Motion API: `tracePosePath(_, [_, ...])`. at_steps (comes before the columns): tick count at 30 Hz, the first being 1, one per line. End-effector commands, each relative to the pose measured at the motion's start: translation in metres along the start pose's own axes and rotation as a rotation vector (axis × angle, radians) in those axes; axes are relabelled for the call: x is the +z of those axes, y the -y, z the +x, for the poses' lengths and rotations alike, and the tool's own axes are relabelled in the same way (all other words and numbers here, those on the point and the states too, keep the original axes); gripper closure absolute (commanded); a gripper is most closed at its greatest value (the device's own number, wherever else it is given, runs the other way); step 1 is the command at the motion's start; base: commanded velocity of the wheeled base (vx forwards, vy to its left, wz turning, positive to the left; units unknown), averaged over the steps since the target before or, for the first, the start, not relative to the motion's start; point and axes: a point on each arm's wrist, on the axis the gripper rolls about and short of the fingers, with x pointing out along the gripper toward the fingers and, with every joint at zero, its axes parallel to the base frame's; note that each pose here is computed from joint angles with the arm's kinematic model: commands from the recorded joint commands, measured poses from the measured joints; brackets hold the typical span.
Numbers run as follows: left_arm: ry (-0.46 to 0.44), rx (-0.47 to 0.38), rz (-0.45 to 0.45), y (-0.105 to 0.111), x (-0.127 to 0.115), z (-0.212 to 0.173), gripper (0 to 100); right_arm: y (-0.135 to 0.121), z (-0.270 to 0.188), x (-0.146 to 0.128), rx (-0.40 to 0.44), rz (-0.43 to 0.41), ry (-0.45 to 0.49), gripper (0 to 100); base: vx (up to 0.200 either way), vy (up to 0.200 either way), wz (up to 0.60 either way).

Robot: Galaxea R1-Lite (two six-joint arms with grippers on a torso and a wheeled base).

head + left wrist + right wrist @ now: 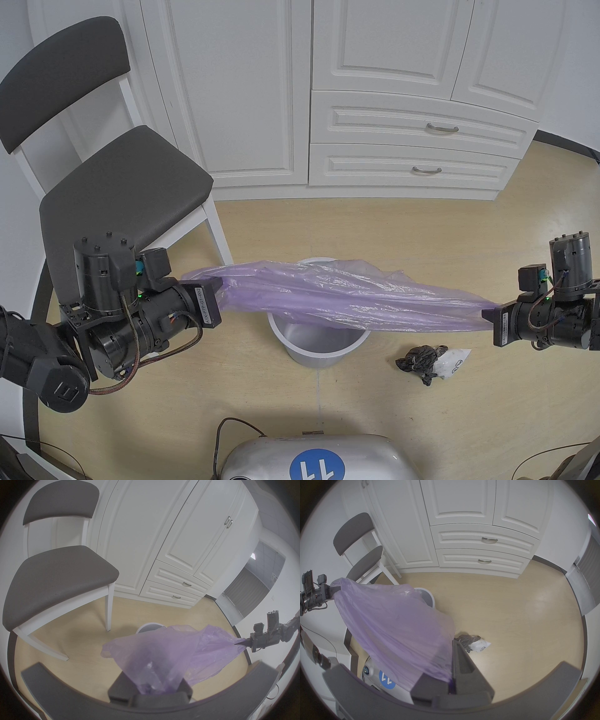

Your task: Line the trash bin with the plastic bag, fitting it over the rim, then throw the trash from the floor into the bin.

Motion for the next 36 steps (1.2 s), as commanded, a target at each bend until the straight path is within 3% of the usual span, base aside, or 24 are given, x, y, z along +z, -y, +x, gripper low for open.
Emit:
tracePosePath(1, [-0.003,0.000,0.000,0.000,-0.001,0.000,100,0.001,0.000,0.000,-0.003,0.002,0.001,100,0.000,0.000,0.00])
tracePosePath(15, [-0.033,-0.038,0.020,0.013,-0.010,0.003,100,-0.010,0.006,-0.001,0.023,-0.020,-0.016,100,0.000,0.000,0.00])
tracePosePath(19, [-0.027,-0.079,0.028,0.025,-0.014,0.002,100,-0.022,0.005,-0.002,0.064,-0.038,0.013,100,0.000,0.000,0.00])
tracePosePath(23, [-0.009,-0.119,0.032,0.033,-0.018,-0.001,100,-0.025,0.009,-0.003,0.051,-0.042,0.021,100,0.000,0.000,0.00])
tracePosePath(36, [0.034,-0.184,0.034,0.056,-0.026,-0.004,100,-0.051,0.005,0.001,0.128,0.012,0.098,100,0.000,0.000,0.00])
